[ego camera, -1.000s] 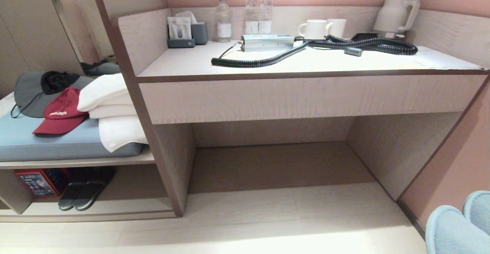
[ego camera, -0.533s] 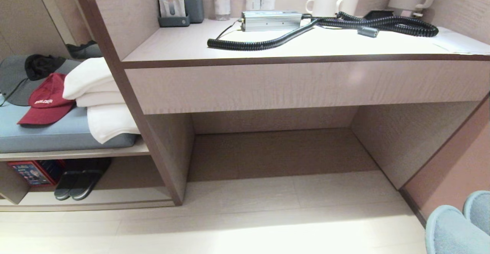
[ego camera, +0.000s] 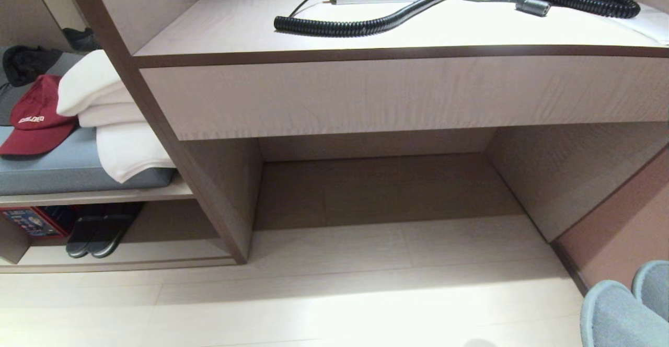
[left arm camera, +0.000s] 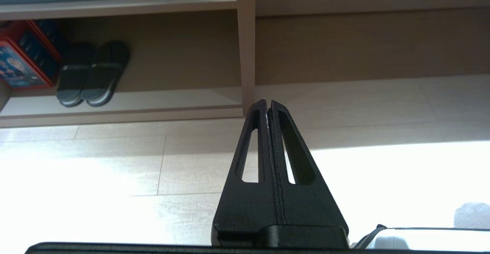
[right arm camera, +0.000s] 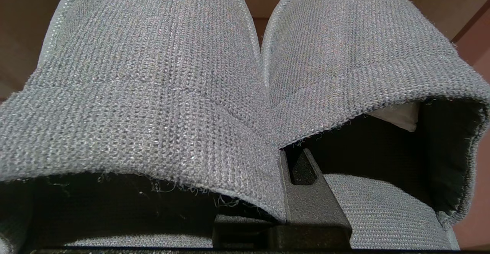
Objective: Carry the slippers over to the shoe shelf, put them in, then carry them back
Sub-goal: Place the slippers on the floor
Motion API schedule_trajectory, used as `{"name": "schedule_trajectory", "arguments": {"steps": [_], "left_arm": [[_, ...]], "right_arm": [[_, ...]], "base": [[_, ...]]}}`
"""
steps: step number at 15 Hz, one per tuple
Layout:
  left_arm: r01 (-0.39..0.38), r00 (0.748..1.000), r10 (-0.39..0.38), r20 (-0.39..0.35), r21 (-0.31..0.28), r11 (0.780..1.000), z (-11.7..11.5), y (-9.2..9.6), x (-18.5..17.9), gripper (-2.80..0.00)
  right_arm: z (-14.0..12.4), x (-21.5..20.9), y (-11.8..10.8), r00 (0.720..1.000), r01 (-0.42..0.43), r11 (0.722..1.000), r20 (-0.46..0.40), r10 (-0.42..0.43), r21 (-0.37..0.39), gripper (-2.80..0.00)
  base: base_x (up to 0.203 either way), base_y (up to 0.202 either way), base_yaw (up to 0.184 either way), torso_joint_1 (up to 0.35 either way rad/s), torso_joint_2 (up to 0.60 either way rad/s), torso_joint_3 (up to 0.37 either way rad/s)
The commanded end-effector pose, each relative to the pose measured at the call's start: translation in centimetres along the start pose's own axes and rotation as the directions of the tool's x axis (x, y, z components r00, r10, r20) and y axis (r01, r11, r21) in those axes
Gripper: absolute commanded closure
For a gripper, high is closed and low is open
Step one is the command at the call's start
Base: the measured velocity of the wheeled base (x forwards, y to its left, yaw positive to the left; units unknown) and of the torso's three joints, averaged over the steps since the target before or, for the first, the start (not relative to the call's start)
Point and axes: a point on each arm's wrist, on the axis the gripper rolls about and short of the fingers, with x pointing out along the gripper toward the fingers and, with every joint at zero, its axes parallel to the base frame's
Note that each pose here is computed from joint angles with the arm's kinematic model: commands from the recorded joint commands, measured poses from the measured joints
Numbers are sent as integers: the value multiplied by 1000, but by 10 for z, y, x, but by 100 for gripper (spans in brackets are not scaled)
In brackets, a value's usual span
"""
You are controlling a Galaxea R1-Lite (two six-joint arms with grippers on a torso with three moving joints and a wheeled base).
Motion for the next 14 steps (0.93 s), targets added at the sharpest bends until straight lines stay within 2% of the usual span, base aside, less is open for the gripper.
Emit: {"name": "schedule_trajectory", "arguments": {"steps": [1, 14], "left_arm": [[0, 1000, 0, 0, 0, 1000, 0, 0, 0, 0], [-2, 1000, 2, 0, 0, 1000, 0, 0, 0, 0]], "right_arm": [[0, 0, 0, 1000, 0, 1000, 1, 0, 0, 0], [0, 0, 0, 1000, -2, 1000, -1, 2, 0, 0]], "base": [[0, 0, 0, 1, -1, -198], [0, 0, 0, 2, 2, -199]]}}
